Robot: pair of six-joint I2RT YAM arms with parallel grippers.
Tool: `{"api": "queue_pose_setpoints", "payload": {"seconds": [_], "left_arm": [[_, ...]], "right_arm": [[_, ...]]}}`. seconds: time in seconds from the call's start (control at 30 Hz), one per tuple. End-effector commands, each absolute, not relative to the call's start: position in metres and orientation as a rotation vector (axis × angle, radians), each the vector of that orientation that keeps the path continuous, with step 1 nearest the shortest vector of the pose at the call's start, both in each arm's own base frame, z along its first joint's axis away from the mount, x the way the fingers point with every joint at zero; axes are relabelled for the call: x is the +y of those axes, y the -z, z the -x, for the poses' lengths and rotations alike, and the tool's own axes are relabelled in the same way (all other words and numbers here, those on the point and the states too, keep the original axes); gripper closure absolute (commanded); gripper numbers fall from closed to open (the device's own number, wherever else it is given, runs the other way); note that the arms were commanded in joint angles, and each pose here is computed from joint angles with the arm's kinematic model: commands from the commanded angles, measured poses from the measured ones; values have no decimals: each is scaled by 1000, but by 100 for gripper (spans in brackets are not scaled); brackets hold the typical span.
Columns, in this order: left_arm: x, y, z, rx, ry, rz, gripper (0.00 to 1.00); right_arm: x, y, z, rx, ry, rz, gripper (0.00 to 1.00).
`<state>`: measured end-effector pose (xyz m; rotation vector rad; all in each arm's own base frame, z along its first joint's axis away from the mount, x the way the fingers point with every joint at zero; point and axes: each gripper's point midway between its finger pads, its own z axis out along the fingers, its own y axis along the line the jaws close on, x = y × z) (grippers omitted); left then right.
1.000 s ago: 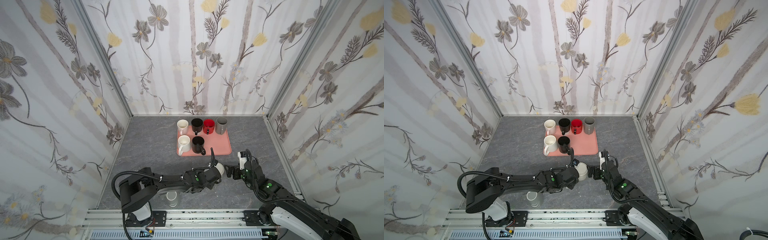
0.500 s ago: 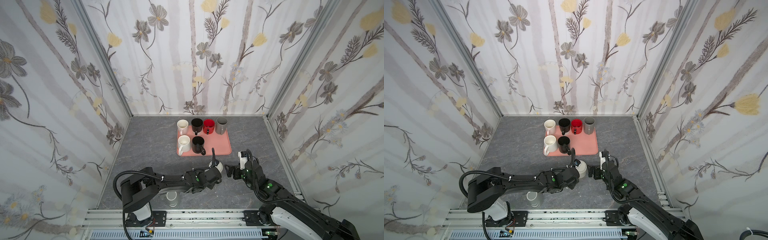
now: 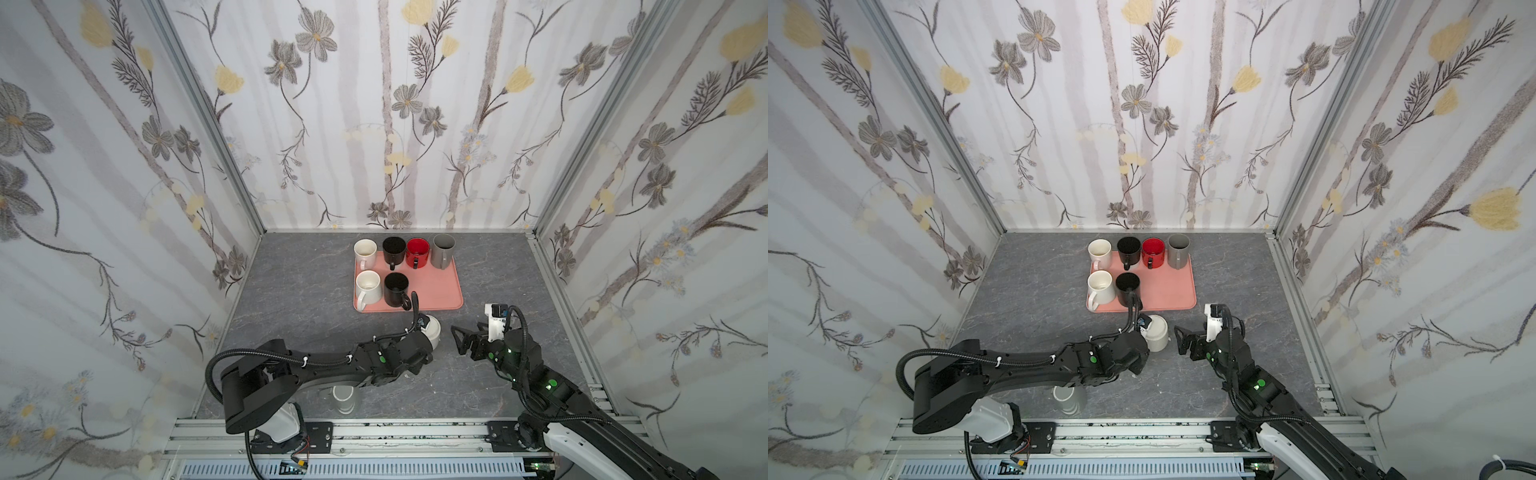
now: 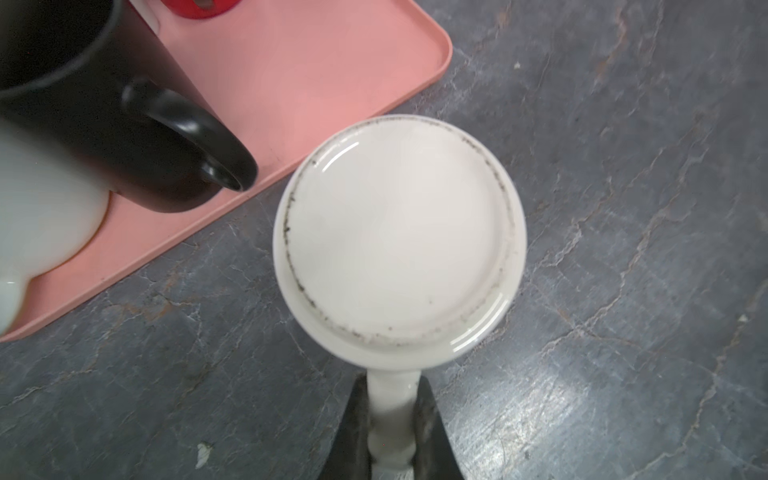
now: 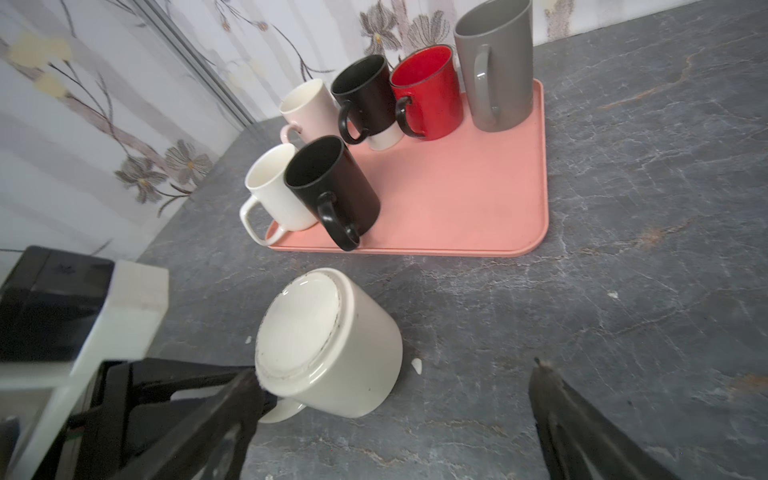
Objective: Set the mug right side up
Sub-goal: 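Raise the cream mug with the left gripper while the right gripper grasps its handle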
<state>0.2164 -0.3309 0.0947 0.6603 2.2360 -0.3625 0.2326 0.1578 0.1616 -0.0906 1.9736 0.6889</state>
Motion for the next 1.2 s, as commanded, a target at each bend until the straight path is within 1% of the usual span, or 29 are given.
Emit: {"api": "queue_pose_setpoints", "payload": {"seconds": [0.0,0.13,0.23,0.33,0.53,0.67,0.8,0.97,1.03,1.17], "left_arm": [[-341,-144,-234,2098,562,-490,100],[-326,-195,-245,1963,708,-359,100],[-302,-235,-250,1813,843,-223,100],[-286,-267,-252,1698,974,-150,100],[-275,-319,-239,1491,1130,-136,100],[-269,-352,-226,1350,1216,-142,100],[-263,-372,-214,1248,1274,-153,100],[-265,-385,-208,1190,1315,-173,100],[-265,-390,-206,1170,1330,-179,100],[-265,-396,-202,1152,1346,-189,100]], "right_arm": [[172,-192,-228,1838,-851,100,0],[184,-214,-217,1724,-1011,131,2],[196,-231,-209,1639,-1140,165,5],[206,-245,-204,1582,-1251,181,7],[230,-273,-196,1481,-1439,244,13],[244,-299,-191,1385,-1535,276,13],[259,-326,-185,1288,-1614,329,13],[275,-352,-182,1190,-1712,361,13],[278,-359,-181,1153,-1750,363,15],[285,-372,-181,1086,-1799,378,23]]}}
